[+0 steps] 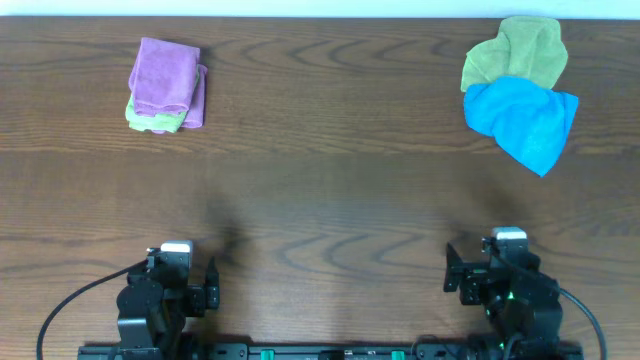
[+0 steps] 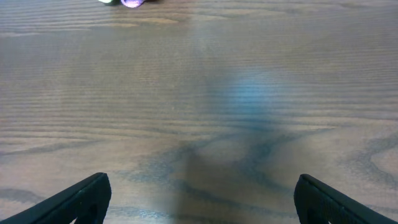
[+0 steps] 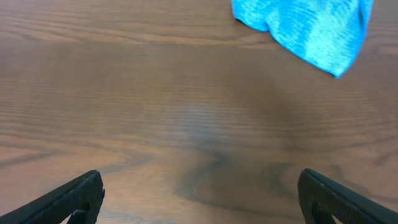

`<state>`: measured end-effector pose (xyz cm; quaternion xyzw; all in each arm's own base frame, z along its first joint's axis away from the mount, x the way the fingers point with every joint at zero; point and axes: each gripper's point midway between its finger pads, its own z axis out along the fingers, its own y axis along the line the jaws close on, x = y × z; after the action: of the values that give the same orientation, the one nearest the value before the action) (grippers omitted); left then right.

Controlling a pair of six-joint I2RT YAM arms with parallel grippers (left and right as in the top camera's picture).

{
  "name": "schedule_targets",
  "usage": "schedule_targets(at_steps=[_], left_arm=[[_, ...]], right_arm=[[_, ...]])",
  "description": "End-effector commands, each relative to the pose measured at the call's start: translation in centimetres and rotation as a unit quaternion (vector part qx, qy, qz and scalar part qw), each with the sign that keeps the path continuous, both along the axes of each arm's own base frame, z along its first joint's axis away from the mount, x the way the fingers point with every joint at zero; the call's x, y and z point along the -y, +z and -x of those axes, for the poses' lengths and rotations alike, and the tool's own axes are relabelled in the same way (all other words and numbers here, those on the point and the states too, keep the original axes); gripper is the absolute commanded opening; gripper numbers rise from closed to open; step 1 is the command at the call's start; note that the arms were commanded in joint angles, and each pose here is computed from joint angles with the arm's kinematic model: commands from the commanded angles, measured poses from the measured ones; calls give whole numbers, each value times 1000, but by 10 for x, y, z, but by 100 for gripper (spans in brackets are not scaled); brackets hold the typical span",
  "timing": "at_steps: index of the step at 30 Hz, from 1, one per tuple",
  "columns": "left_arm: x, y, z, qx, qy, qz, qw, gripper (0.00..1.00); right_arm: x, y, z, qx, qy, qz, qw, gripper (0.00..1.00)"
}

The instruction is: Fold the cloth

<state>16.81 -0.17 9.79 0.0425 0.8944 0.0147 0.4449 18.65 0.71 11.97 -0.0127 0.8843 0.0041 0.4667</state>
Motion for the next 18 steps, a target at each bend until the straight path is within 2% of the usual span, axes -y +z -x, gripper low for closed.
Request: schedule_targets(at_steps=[1,18], left_arm=[[0,-3,0,-2,-5,-9,1000,95],[0,-3,0,-2,-5,-9,1000,95]], right_arm=[[1,-4,0,11,22,30,999,99],[18,-46,4,-25,-17,34,999,99]])
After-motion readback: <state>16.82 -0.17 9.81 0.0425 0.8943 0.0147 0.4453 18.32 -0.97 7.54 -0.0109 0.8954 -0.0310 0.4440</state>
